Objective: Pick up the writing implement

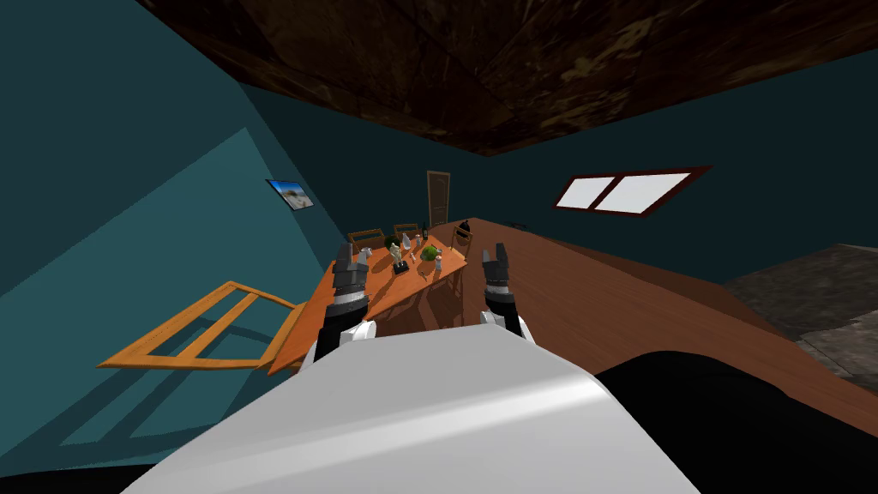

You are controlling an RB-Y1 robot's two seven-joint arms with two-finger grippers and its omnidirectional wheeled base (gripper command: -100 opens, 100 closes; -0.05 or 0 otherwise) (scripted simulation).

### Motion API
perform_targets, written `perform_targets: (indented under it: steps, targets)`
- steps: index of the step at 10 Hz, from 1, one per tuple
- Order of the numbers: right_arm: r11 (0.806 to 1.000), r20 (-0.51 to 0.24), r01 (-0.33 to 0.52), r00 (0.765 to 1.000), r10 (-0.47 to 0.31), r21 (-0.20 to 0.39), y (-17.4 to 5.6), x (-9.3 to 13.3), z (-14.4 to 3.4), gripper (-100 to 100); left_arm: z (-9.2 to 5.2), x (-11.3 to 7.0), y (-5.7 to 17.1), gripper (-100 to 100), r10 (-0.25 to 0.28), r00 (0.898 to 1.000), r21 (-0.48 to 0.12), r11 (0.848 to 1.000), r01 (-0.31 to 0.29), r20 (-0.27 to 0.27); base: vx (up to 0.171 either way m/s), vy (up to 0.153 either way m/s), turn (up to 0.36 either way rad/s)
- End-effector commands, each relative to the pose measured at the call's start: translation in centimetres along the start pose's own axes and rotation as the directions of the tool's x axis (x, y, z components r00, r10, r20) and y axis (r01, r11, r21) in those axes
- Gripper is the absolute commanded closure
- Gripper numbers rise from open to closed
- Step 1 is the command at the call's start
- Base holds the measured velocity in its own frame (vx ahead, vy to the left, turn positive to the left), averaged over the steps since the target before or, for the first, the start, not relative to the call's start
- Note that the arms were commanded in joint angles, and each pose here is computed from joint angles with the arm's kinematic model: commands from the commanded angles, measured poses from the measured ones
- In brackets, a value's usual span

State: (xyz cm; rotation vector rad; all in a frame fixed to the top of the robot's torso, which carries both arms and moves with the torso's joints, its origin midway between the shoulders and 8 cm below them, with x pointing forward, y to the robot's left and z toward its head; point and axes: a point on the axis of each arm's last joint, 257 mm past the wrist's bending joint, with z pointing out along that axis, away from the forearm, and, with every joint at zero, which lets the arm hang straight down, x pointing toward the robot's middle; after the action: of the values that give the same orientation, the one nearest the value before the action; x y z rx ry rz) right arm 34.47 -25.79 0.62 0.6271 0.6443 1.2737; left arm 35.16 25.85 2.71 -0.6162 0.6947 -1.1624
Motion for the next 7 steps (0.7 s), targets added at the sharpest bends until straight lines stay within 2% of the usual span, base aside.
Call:
perform_targets:
  steps: [1,4,7]
  targets:
    - [1.0,0.0,0.0,1.0,0.0,0.0,0.0,0.0,0.0,0,-0.1,0.7,0.6,-100,0.017,0.999,-0.008,1.0,-0.017,-0.04,0.006,-0.004,-0.002]
    - [1.0,0.0,0.0,1.0,0.0,0.0,0.0,0.0,0.0,0,-0.2,2.3,2.9,-100,0.057,0.99,-0.047,0.997,-0.063,-0.128,0.018,-0.013,-0.003]
    - [1.0,0.0,0.0,1.0,0.0,0.0,0.0,0.0,0.0,0,-0.5,4.0,6.6,-100,0.095,0.974,-0.112,0.986,-0.12,-0.205,0.031,-0.027,-0.005]
